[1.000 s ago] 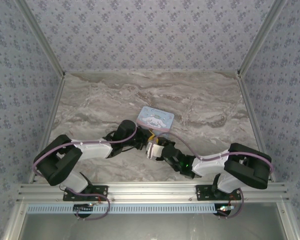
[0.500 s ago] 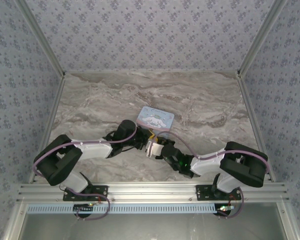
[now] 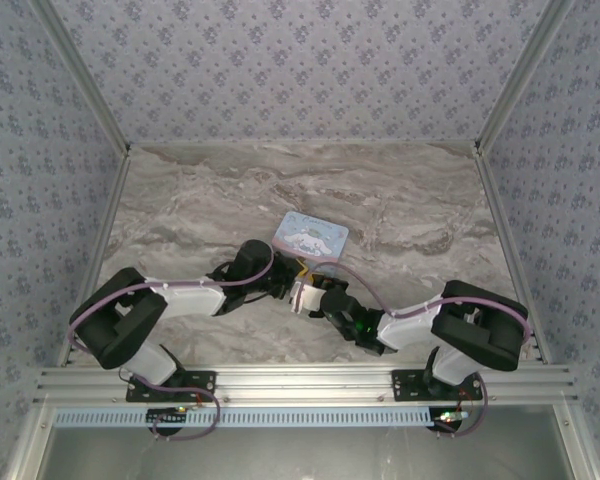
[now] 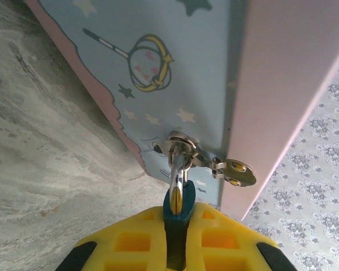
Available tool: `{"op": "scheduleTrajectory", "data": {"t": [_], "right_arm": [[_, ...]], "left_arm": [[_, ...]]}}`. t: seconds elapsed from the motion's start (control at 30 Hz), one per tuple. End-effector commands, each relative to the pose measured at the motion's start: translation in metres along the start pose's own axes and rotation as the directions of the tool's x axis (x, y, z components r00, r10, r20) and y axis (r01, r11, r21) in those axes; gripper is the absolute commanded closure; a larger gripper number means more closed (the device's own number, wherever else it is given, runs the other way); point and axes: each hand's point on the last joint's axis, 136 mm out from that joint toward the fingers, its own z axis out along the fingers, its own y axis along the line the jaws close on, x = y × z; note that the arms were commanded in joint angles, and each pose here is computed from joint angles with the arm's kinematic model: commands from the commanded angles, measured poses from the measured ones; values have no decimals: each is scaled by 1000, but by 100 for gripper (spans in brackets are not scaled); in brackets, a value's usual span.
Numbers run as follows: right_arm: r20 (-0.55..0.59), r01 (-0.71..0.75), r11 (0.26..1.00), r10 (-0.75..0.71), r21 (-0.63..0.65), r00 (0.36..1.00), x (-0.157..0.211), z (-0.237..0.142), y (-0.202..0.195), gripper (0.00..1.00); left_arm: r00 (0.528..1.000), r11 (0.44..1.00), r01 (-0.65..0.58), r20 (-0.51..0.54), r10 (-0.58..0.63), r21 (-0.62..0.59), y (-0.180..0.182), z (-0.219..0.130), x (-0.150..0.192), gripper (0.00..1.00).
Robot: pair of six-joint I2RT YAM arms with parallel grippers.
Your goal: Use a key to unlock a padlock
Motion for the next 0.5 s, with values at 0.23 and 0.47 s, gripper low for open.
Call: {"op": "scheduleTrajectory", "data": {"t": [0.23,0.47], "right_arm": [[34,-147,989,146,18,989,-10,3,-21,100],[14,-312,949,313,-43,950,-7,0,-27,100]], "left_arm": [[997,997,-13,-68,18,70,-21,0,16,100],[997,997,-13,-69,19,77,-23,0,16,100]]}}
